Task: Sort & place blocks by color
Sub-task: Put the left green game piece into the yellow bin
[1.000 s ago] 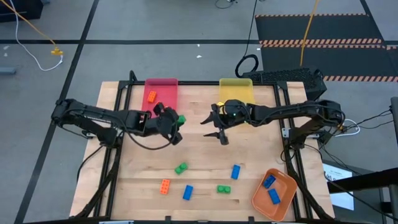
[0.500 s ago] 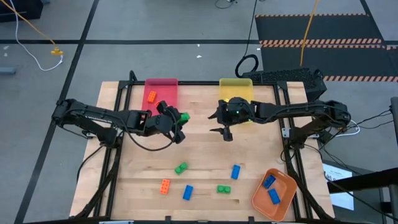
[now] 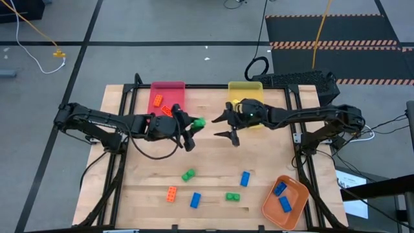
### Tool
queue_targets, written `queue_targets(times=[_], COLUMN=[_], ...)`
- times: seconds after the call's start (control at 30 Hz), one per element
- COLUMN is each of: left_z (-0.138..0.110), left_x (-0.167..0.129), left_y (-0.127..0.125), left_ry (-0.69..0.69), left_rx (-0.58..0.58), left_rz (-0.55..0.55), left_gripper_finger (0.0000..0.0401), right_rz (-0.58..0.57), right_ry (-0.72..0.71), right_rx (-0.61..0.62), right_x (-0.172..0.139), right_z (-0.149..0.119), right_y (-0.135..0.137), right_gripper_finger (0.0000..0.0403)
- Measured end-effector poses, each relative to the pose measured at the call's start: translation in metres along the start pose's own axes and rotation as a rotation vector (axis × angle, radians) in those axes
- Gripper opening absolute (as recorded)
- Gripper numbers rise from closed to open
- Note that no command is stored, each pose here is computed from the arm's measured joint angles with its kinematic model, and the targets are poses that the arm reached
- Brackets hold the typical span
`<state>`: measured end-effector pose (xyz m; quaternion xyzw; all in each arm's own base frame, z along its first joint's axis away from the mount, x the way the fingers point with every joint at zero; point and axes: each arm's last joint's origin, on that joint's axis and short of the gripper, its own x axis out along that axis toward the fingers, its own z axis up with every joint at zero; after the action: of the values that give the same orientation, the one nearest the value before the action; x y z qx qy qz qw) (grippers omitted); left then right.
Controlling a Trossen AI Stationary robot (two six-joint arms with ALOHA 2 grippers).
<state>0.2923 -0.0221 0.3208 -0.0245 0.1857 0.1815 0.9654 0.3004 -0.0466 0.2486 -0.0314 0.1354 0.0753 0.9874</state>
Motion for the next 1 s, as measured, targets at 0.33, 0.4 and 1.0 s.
queue_targets(times=[0.33, 0.4, 1.0], left_z=[0.017, 0.020, 0.012], left_x=[-0.001, -0.002, 0.031], left_y=[-0.004, -0.004, -0.024], left_ry=[-0.157, -0.192, -0.257], left_rx=[0.012, 0.015, 0.041], left_rz=[-0.082, -0.083, -0.183], left_gripper_finger=[0.0147, 0.0147, 0.0147], right_rz=[-0.008, -0.002, 0.067], right_ry=[-0.188, -0.209, -0.344], right_rx=[0.008, 0.003, 0.054], right_x=[-0.003, -0.003, -0.002], right_z=[-0.002, 0.000, 0.015], right_y=[0.004, 0.006, 0.023], right_gripper_finger=[0.0251, 0.0251, 0.0251])
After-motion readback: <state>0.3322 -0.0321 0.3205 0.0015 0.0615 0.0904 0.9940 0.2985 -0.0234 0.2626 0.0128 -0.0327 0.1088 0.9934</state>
